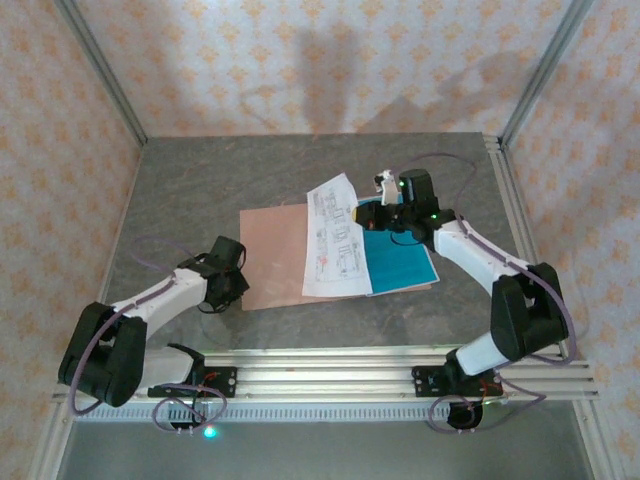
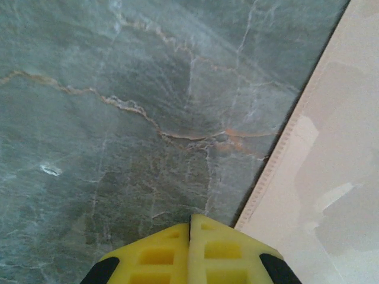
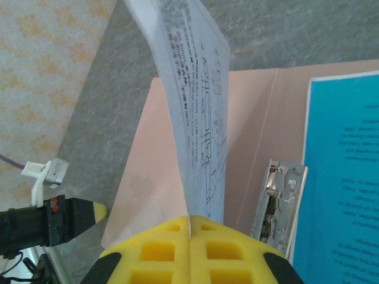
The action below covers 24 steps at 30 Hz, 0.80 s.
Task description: Put the files into the folder
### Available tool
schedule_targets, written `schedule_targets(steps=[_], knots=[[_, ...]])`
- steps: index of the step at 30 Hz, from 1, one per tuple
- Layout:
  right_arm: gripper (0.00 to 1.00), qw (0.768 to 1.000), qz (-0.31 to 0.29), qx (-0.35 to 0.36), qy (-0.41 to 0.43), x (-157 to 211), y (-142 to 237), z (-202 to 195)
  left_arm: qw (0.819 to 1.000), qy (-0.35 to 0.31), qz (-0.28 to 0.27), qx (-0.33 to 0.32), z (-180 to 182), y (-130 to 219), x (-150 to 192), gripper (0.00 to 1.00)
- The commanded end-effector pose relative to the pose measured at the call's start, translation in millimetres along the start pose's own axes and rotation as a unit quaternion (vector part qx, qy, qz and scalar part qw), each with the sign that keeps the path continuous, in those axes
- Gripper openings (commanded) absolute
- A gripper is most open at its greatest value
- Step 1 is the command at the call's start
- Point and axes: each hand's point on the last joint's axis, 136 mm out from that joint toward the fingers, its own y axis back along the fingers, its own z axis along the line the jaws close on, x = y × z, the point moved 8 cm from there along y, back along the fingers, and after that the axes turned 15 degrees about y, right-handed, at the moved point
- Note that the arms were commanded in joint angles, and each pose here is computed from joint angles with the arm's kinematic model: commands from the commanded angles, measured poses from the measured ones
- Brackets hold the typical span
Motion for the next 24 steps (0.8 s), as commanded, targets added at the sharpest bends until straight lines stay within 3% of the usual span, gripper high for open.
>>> schedule_targets(steps=[1, 13, 24], knots=[[0.0, 0.999, -0.01, -0.046, -0.001, -2.2, -9.7, 4.0, 1.0, 0.012, 0.005, 0.001, 1.6, -6.0, 0.8, 0.0], [0.0, 0.995, -0.017, -0.092, -0.027, -6.6, -36.5, -5.2, 1.0, 0.015, 0.015, 0.006, -5.3, -17.3, 1.3, 0.0], [0.0, 0.997, -0.015, -0.076, -0.026, -19.5, -48.8, -13.9, 1.0, 0.01, 0.018, 0.005, -9.2, -17.8, 0.3, 0.0]])
